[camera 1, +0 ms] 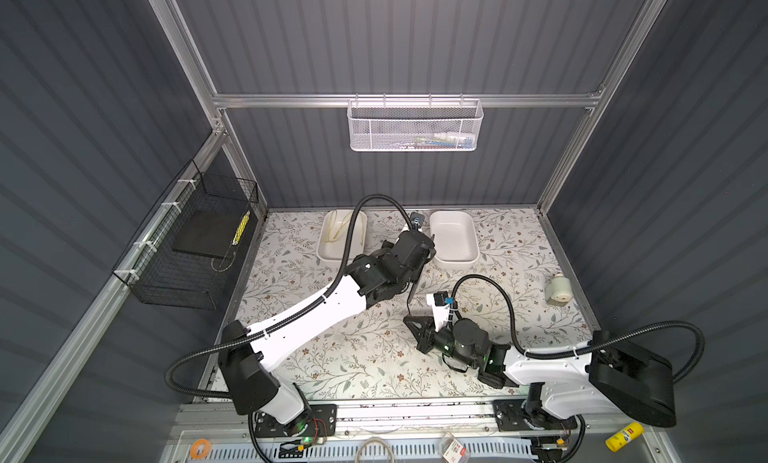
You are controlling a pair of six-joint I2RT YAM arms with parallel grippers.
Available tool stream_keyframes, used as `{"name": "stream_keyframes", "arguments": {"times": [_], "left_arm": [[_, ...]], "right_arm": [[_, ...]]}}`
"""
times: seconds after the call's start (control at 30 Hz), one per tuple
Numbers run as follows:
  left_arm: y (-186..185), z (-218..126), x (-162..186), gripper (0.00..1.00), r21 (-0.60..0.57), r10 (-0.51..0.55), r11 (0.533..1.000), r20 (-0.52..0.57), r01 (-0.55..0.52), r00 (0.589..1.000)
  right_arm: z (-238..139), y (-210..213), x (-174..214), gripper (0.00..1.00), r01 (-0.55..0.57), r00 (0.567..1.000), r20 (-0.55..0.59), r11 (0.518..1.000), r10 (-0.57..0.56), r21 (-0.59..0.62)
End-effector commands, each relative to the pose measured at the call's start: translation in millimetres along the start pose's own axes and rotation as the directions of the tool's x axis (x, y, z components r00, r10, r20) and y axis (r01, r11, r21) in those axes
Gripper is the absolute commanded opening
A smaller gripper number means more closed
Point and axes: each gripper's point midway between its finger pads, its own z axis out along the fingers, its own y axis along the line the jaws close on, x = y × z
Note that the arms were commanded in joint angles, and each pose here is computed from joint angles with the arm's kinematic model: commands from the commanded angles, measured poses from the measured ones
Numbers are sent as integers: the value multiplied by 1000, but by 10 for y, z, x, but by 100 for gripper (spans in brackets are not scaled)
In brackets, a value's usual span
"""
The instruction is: Wrap the cables
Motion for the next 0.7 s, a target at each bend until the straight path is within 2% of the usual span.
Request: {"name": "stream_keyframes", "arguments": {"times": [0.0, 0.23, 0.47, 0.67], "left_arm": [[437, 12, -497, 0, -238, -52, 966, 188, 97, 981], [371, 370, -225, 0, -377, 77, 926, 108, -31, 991], [268, 638, 134, 0, -422, 162, 895, 7, -144, 987], [194, 825, 411, 0, -438, 248, 860, -87, -261, 965]], "right_arm": [[-24, 175, 114, 0, -66, 998, -18, 996, 65, -55], [26, 269, 174, 0, -110, 994, -21, 991, 109, -72], [62, 210, 176, 0, -192, 981, 19, 978, 194, -80], [107, 192, 216, 0, -267, 962, 31, 957, 271, -111]]}}
